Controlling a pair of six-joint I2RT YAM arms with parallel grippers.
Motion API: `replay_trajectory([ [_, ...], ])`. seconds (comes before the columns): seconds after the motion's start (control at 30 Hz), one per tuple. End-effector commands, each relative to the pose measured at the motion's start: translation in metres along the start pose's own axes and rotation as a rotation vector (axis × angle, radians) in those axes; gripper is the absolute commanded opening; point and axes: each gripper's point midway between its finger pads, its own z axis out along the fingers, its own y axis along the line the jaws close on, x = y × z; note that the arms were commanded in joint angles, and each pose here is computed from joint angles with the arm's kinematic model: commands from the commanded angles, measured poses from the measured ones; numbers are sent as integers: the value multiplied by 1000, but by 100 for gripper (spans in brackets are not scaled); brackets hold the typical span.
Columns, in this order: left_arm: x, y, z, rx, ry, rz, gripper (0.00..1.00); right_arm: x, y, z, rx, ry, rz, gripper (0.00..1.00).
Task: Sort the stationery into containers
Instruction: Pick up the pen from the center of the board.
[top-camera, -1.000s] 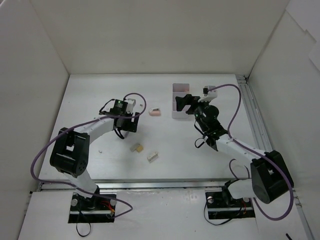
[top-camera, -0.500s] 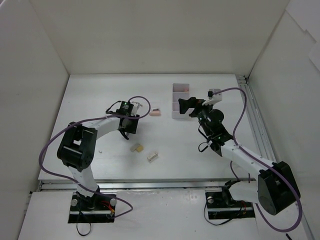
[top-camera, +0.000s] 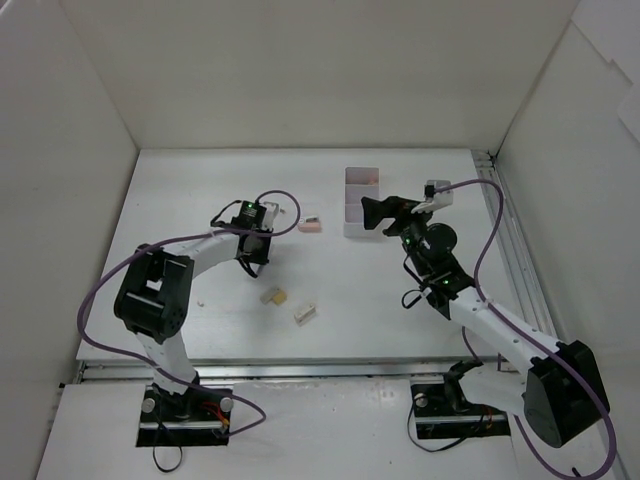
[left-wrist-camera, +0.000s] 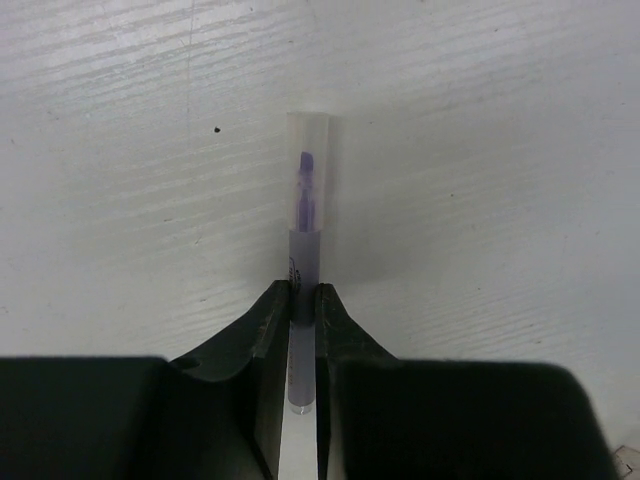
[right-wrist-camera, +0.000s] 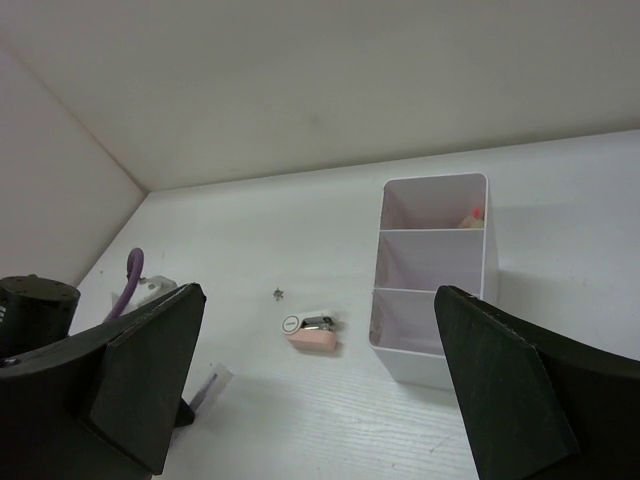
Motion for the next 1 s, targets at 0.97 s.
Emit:
replay_trajectory([
  [0.97, -79, -130, -240, 579, -800, 379, 0, 2, 165, -15, -519, 143, 201, 98],
])
